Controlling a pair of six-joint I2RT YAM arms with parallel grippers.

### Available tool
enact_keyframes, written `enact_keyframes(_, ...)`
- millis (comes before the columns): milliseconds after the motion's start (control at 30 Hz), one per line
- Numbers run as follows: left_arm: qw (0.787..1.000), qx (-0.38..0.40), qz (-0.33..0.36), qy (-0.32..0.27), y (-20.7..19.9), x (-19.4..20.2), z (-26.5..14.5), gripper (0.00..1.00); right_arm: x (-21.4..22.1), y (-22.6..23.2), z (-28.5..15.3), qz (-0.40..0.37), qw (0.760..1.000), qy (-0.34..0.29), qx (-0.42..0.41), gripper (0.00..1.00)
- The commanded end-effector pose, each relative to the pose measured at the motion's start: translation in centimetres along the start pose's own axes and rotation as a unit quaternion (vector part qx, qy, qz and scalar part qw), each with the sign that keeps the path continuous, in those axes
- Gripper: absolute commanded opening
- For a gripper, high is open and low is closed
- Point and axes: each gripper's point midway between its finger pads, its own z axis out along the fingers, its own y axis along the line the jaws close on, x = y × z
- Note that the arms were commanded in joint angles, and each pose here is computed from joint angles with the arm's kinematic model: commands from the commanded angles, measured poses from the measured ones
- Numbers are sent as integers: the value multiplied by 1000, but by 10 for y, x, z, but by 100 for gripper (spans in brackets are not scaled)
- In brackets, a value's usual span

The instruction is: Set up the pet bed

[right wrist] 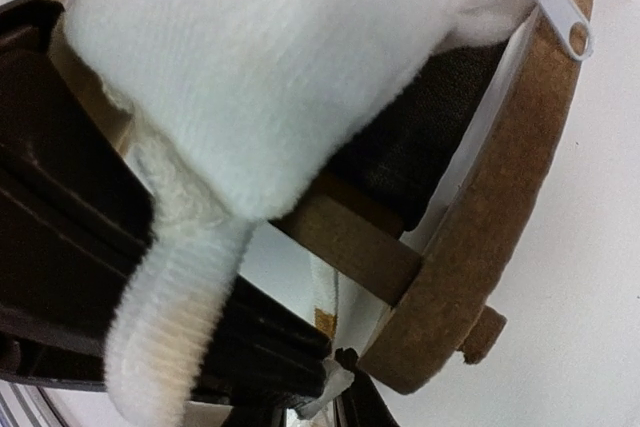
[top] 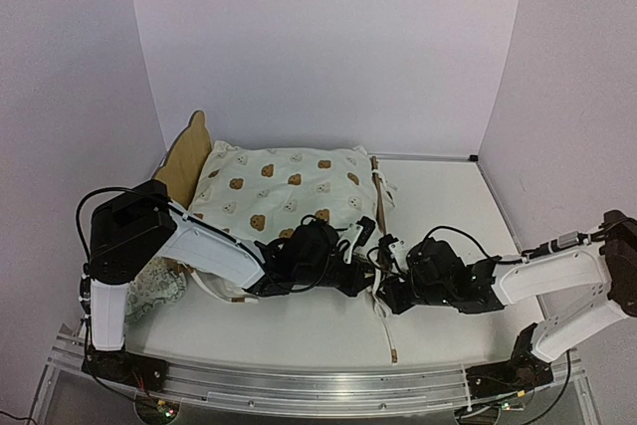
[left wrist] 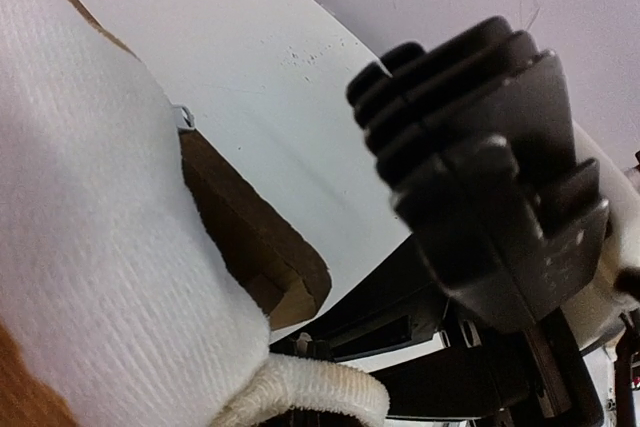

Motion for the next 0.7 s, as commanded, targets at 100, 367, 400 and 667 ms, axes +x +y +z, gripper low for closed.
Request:
enact_keyframes(100,999,18,1,-28,-11,-19,-11,0,-8,1,3,16,1000,-15,-2,2)
enact_keyframes(367,999,-34,-2,-5,-2,-14,-22,20,-10,-14,-12,34,999,-19,37,0)
enact_keyframes(400,999,-46,0,-5,-1,-15,-24,28,-10,-17,-14,38,998,-18,47,0)
enact_keyframes(667,980,-193,32,30,-3,5,-35,62,-18,-29,-31,72,994,-32,78,0)
